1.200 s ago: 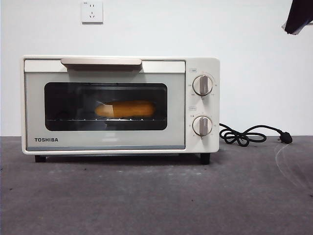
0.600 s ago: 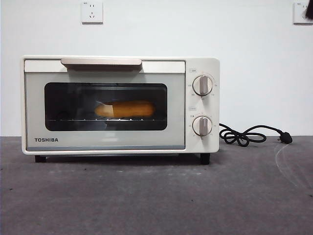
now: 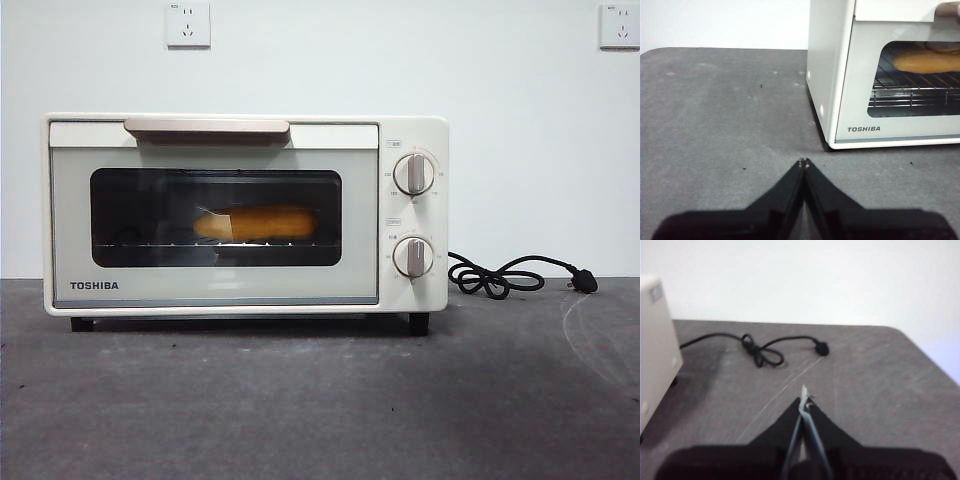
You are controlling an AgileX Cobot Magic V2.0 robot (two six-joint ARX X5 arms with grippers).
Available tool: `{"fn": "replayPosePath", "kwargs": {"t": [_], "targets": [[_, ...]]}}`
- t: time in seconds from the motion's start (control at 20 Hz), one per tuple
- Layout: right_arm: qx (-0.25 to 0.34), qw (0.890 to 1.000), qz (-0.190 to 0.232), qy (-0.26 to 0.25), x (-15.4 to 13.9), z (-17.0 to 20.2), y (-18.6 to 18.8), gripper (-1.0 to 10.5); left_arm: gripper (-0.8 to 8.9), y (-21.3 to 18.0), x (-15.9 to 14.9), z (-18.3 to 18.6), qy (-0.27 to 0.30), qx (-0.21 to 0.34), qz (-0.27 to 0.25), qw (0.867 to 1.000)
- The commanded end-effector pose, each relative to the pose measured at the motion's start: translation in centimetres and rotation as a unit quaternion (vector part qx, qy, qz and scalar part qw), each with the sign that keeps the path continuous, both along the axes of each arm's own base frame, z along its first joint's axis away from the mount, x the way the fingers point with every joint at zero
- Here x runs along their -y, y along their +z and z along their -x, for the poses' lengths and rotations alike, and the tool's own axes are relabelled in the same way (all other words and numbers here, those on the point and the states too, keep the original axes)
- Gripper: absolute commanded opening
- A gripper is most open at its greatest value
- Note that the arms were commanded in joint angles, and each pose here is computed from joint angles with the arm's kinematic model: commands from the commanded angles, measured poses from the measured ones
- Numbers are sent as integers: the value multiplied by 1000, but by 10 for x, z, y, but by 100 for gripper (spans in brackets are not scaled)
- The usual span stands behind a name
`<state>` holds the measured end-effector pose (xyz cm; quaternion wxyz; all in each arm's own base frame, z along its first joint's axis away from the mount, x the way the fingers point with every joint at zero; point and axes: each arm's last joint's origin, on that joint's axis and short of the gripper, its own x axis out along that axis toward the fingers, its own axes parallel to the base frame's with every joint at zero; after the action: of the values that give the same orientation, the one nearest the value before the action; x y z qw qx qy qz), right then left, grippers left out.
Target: Take the corn from the table,put the corn in the oven
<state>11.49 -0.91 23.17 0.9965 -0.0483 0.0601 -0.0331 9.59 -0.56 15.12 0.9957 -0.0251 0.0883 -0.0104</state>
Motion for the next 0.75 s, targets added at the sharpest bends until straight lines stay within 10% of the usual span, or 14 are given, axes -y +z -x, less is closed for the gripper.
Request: {"fn": "replayPosePath", "kwargs": {"t": [0.05, 0.75], "targets": [[12, 1000, 2, 4, 0, 3, -17, 0, -3, -1, 0, 0, 2, 2, -6, 1000], [1, 1000, -12, 4, -1, 15, -75, 0, -4, -1, 0, 0, 2, 2, -6, 1000]]}}
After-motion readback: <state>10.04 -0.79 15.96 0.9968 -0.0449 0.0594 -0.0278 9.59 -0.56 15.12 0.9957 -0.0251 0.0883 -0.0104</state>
